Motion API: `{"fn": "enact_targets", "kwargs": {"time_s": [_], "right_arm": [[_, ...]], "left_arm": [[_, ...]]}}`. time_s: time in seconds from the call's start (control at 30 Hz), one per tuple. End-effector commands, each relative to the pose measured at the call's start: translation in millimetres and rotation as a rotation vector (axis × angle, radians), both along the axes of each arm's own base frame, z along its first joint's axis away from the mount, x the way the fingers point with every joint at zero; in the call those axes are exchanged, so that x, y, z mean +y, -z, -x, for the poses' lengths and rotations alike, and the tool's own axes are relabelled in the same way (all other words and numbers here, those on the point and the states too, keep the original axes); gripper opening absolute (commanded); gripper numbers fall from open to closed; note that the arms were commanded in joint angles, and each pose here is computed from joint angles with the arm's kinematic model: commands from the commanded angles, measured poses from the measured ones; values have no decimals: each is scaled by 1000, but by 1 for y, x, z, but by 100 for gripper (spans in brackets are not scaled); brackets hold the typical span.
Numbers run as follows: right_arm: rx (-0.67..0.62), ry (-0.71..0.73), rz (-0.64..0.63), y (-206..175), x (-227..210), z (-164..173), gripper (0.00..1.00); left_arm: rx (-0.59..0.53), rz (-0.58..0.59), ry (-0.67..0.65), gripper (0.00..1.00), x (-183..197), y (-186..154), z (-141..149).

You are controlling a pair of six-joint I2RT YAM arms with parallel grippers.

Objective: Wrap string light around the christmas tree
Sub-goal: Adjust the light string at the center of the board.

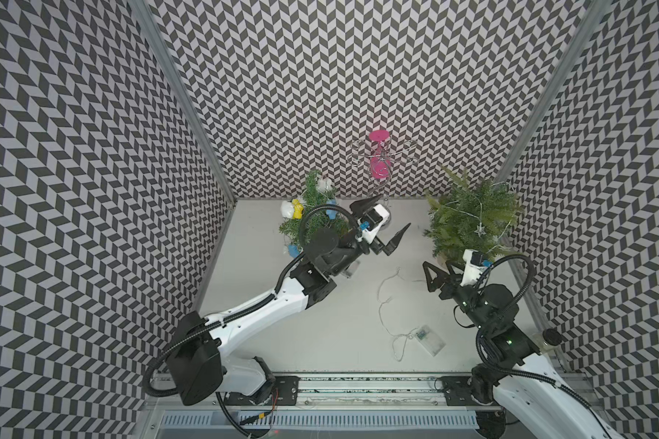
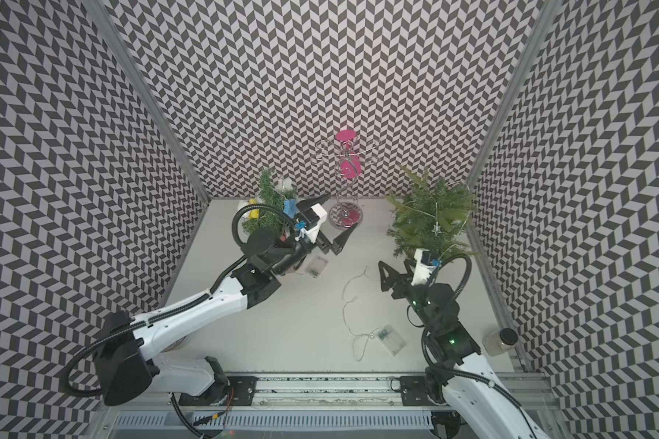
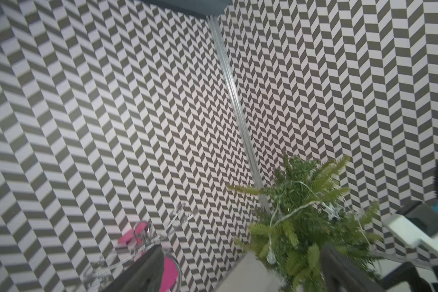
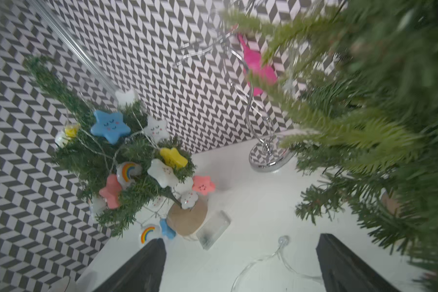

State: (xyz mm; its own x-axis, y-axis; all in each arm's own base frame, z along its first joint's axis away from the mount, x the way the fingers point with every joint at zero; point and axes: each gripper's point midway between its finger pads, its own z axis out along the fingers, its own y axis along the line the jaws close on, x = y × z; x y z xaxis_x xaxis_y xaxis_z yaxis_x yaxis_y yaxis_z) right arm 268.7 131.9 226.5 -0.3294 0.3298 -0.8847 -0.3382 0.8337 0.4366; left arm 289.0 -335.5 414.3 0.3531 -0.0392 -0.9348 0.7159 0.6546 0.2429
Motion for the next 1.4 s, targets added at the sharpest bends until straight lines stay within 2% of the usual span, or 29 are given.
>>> {"fn": "enact_targets", "kwargs": {"time_s": [0.0,0.07,0.23,0.4,0.53,0.6,0.67,0.83,0.97,1.07,1.13,1.33,1.37], "right_arm": [[140,3,95,21,16,-1,95],[186,27,124,32,21,1,95],[343,-94,156,80,49,17,93],[447,-188,278,121,79,42,87],[522,-266,284,149,83,65,72],[567,-322,272,162,87,81,68],[578,-349,270,166,92,95,70],[615,-400,365,168,99,123,70],[633,-408,415,177,99,130,72],[692,-339,514,194,90,131,71],[705,-319,539,199,91,131,66],[748,-303,580,212,89,135,42],[737,-303,583,212,90,133,40]], "left_arm": [[219,51,51,94,17,38,13],[297,46,38,93,26,65,15],[447,47,32,89,42,123,22],[498,34,31,86,50,153,29],[510,30,33,85,56,160,34],[511,31,51,83,57,160,38],[515,24,67,82,55,163,40],[515,22,66,83,55,165,40],[505,31,94,82,54,162,45],[500,31,92,82,55,161,46],[494,32,80,82,58,161,46],[486,35,78,82,59,159,47],[487,32,73,82,59,161,46]]}}
